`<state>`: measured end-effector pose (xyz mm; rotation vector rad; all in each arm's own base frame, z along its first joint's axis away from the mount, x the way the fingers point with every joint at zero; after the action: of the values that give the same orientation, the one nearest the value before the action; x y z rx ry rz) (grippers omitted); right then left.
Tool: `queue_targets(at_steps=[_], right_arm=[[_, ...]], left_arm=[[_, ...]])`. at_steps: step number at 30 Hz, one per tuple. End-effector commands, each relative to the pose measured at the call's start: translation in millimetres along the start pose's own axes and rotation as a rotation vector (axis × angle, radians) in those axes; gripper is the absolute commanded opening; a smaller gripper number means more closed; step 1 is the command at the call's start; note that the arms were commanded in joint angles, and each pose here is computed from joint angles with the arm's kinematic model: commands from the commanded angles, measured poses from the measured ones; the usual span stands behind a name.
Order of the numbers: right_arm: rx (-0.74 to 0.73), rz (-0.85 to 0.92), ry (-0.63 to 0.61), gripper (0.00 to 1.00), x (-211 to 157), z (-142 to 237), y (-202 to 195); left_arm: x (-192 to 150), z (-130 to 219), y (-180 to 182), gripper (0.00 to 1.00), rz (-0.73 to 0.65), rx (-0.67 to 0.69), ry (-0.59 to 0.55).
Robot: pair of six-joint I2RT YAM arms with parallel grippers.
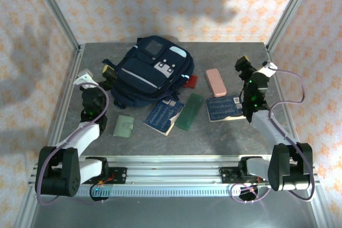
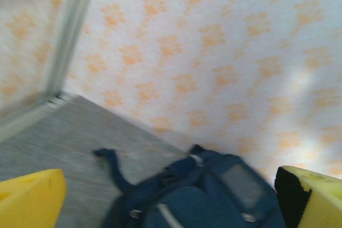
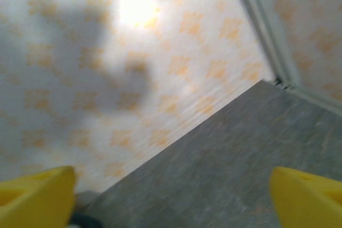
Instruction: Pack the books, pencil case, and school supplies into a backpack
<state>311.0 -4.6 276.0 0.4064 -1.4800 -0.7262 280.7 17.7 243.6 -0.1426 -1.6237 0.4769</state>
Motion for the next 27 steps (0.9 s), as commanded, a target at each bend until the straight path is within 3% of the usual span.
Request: queue_targets(at_steps=[1,3,5,12,20,27], right_arm=[[0.083,-0.147,0.376,0.71,-36,-8,3],[0.126,-0.167,0.52,0.65,-51,-14,14],[0.134,-0.17,0.626,0.64,-69,-19,22],[0.086,-0.147,0.851,0.74,-136,-39,39],[0.028,-0.137,0.987,0.67,-200,-85,53],[-0.011,-0.133,1.019,0.6,-231,-114,64]], left_arm=[[-19,0,-10,0.88,0.219,-0.143,0.209],[-30,2,-15,0.68,0.263,-0.154,0.322],[-43,10,-22,0.6,0.268,-0.156,0.411],[-86,46,-28,0.62,0.247,-0.082,0.619],[-106,54,-20,0.6,0.257,-0.051,0.653],[-113,41,-24,0.57,0.235,-0.048,0.681]])
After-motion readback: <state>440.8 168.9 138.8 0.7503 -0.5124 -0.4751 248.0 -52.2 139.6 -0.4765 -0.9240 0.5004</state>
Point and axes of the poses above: each hand's point on the last joint's axis, 136 mm out from that joint toward the fingers, its own z axis back along the fingers, its own y axis along the line the jaws close on, x = y × z, the point moved 10 cm from there along z, back along the fingers, and after that the axes turned 7 degrees about -z, right-handed, at the moved point
